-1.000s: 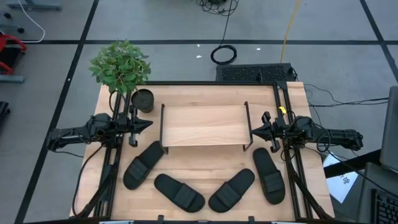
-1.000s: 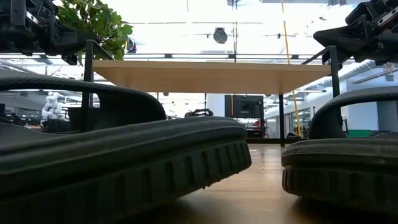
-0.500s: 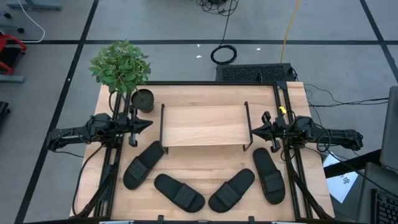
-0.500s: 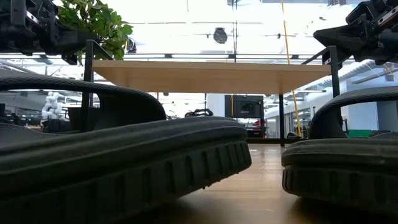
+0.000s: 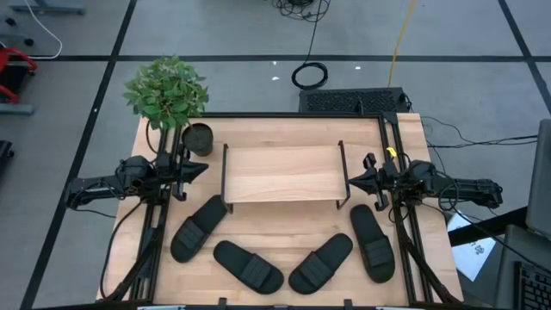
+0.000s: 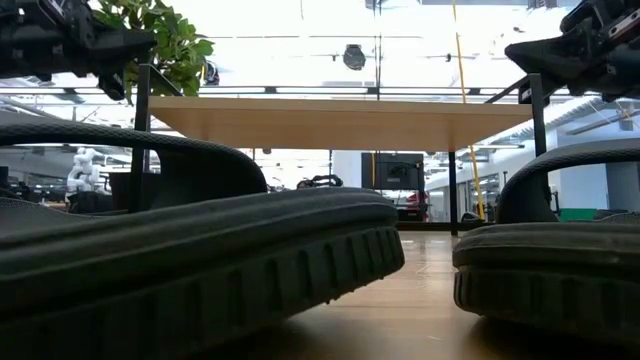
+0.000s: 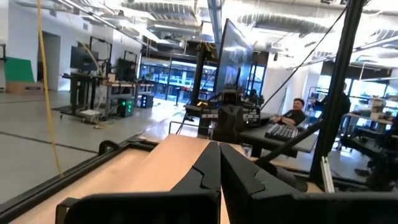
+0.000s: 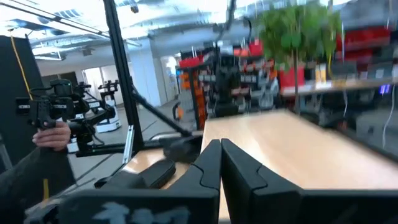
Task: Pick and place slides into the shelf
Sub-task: Put the black slide on the shelf
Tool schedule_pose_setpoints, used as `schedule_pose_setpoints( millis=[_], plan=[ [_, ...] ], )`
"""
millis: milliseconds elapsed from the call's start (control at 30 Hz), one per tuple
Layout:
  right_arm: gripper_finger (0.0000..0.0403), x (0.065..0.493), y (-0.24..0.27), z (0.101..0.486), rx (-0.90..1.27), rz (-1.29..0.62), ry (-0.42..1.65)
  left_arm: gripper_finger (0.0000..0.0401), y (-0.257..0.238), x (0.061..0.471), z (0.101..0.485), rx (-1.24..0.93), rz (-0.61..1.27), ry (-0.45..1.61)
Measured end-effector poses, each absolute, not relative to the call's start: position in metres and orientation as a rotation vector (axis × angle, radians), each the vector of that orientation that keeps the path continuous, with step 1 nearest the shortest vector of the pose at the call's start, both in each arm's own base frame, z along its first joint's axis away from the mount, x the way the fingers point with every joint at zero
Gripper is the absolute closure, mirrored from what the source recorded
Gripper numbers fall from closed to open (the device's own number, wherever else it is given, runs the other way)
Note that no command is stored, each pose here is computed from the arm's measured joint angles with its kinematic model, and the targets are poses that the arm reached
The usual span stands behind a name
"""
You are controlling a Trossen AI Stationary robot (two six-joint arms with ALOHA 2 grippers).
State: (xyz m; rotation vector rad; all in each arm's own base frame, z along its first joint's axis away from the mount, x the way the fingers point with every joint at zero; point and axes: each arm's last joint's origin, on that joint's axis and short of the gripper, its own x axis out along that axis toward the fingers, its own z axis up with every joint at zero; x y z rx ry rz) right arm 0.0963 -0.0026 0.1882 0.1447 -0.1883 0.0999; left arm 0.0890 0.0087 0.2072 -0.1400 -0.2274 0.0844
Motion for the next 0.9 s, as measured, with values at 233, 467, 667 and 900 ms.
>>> schedule_pose_setpoints(
  millis=[233, 467, 667, 900],
  plan=[
    [0.0403, 0.094, -0.002, 0.198, 0.059, 0.099, -0.295, 0.0400, 0.009, 0.090, 0.206, -0.090, 0.111, -0.205],
    [0.0403, 0.094, -0.002, 0.197, -0.075, 0.078, -0.295, 0.0400, 0.010, 0.091, 0.200, -0.044, 0.144, -0.143],
    [0.0403, 0.095, -0.002, 0.196, -0.180, 0.063, -0.286, 0.0400, 0.011, 0.095, 0.196, -0.022, 0.148, -0.090],
    [0.0403, 0.096, -0.002, 0.200, -0.167, 0.068, -0.326, 0.0400, 0.011, 0.100, 0.200, -0.003, 0.149, -0.117]
  ],
)
